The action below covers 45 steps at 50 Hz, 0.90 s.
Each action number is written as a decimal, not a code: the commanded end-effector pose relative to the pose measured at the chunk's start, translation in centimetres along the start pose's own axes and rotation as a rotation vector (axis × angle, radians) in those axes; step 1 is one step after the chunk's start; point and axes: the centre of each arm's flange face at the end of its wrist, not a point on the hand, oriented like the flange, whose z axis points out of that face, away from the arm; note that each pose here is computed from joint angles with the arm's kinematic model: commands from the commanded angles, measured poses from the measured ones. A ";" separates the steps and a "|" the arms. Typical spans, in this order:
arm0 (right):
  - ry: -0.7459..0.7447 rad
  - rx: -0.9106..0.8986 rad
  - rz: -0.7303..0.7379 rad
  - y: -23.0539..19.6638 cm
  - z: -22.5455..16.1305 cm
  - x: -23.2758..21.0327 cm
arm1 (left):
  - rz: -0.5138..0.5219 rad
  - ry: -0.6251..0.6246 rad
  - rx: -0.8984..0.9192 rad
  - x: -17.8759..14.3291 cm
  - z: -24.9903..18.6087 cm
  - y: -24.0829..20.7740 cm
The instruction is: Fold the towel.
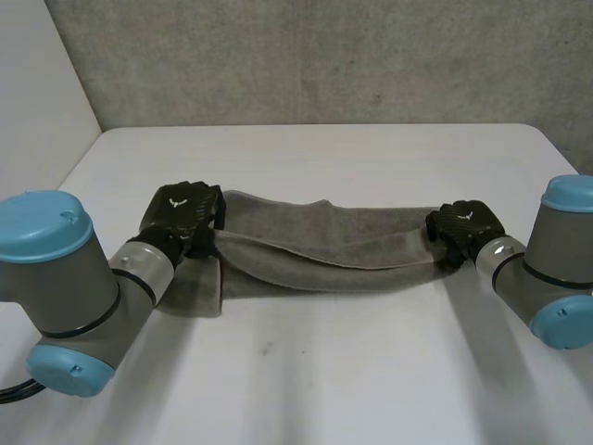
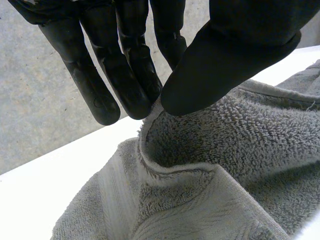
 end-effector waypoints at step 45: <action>0.040 0.081 -0.066 -2.7 0.8 1.4 | 0.000 0.002 -0.014 0.1 0.1 0.4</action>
